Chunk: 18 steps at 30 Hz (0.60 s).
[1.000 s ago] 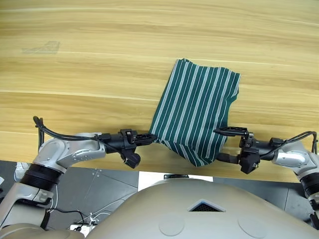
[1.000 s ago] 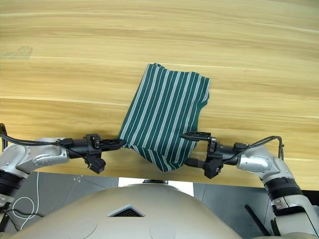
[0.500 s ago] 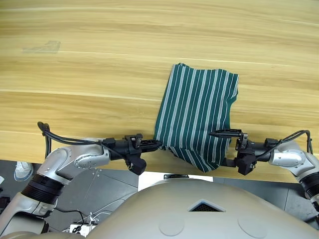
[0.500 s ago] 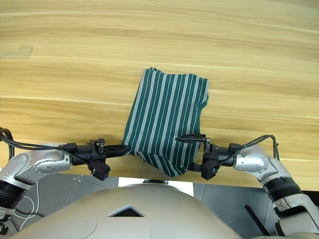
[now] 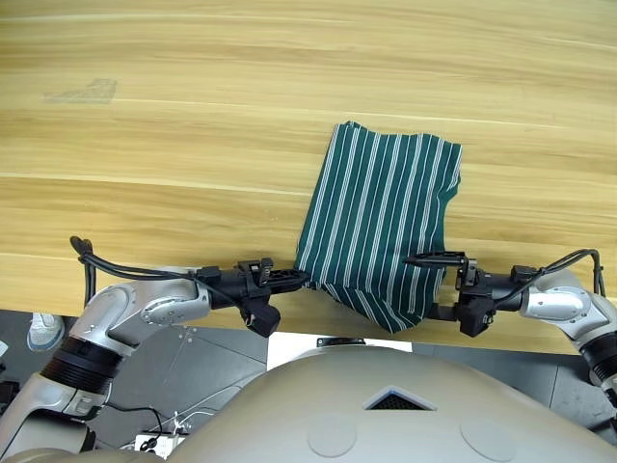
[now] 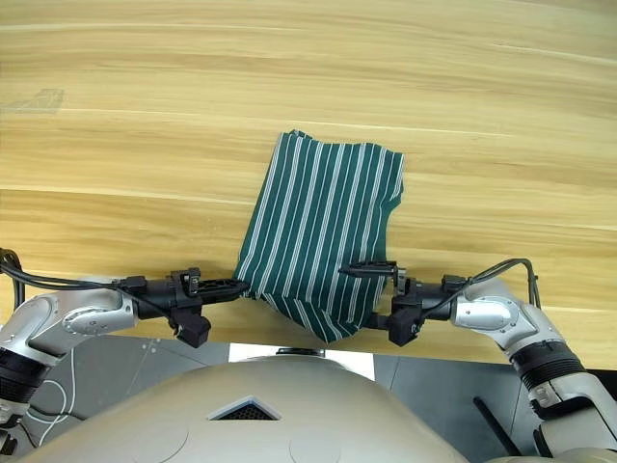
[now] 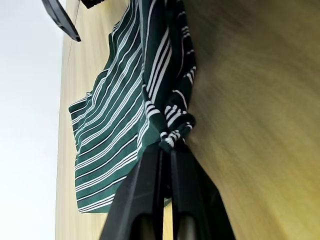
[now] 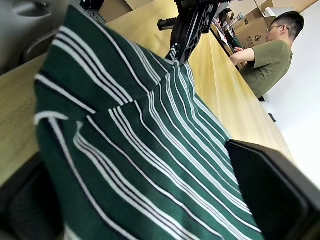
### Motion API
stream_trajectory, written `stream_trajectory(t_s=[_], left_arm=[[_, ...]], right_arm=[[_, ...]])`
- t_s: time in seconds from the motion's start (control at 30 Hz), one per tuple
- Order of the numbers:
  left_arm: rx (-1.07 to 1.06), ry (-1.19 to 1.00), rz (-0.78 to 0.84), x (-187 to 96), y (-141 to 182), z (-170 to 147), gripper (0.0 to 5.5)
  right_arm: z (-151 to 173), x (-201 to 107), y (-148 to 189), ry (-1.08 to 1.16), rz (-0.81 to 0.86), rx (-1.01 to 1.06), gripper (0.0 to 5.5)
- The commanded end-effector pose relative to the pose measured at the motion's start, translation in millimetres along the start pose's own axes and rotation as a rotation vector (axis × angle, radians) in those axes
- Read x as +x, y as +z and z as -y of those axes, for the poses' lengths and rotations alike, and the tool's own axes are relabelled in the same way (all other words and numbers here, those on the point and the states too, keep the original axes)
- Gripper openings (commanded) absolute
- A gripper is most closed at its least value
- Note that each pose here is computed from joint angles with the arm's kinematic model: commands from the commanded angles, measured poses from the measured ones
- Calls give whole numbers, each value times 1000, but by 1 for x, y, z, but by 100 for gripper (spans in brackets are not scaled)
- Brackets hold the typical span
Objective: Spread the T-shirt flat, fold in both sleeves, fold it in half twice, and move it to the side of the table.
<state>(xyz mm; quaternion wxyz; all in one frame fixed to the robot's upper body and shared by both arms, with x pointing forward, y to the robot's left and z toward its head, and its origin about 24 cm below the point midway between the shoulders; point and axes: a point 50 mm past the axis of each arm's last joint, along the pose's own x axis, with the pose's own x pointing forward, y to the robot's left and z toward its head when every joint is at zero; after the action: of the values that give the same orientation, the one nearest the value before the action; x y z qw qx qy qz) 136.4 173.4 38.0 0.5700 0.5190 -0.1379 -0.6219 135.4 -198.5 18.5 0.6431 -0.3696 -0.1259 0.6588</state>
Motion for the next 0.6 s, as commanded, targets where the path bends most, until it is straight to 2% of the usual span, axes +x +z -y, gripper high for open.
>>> stream_trajectory(t_s=[0.03,0.4,0.43,0.6], left_arm=[[1,-6,-9,0,-1,2,5],[0,-3,-12,1,-1,3,5],[1,-2,-12,1,-1,3,5],[2,0,-15,1,-2,3,5]], right_arm=[[-7,-5,-6,68,-61,25,404],[-7,-6,-6,68,-58,27,210],[-7,-5,-6,67,-58,28,177],[-7,-4,-6,60,-52,44,88]])
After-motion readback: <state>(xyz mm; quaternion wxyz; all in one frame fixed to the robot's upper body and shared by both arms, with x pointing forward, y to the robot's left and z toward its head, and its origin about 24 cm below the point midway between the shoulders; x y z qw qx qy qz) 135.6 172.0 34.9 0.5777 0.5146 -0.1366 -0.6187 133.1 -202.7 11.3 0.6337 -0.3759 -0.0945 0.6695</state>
